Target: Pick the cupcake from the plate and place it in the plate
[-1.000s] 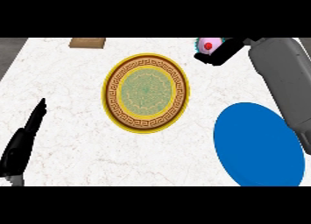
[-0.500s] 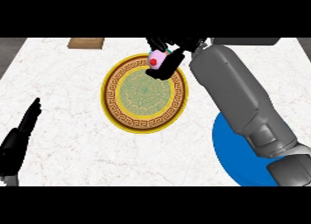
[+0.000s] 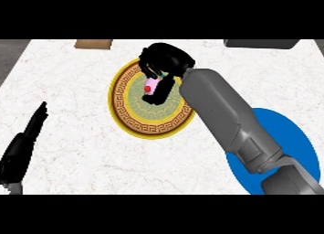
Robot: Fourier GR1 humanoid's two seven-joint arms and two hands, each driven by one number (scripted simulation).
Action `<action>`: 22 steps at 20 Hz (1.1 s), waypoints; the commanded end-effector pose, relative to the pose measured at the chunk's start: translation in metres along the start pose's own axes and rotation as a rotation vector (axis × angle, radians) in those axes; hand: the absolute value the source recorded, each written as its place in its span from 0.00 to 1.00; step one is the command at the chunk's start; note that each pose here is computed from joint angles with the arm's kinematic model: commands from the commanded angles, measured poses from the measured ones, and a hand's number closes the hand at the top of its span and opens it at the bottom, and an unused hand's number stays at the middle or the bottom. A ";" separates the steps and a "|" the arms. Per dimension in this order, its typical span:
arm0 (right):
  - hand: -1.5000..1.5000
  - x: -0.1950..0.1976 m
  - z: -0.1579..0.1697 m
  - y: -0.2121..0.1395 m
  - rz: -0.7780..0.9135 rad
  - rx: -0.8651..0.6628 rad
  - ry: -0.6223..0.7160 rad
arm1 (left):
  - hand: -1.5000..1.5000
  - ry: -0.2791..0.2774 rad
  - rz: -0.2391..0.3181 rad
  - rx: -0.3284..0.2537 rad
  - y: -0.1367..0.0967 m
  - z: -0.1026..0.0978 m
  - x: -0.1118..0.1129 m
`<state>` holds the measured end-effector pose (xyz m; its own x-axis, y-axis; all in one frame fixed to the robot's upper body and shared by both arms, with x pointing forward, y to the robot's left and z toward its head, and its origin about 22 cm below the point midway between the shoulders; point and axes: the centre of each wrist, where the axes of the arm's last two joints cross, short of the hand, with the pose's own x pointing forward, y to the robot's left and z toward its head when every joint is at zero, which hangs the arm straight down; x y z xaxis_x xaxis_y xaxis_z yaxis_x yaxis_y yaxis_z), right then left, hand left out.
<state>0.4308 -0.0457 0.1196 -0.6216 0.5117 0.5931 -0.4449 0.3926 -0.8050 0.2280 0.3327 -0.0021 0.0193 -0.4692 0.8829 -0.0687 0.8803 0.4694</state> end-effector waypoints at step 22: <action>0.00 -0.071 0.051 -0.040 -0.600 -0.487 0.152 | 0.50 -0.019 -0.005 -0.004 0.001 0.011 -0.002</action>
<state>0.4491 -0.0892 0.1054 -0.2944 0.3070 0.9050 -0.3483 0.8474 -0.4007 0.2251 0.3281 -0.0022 0.0140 -0.4701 0.8825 -0.0679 0.8801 0.4699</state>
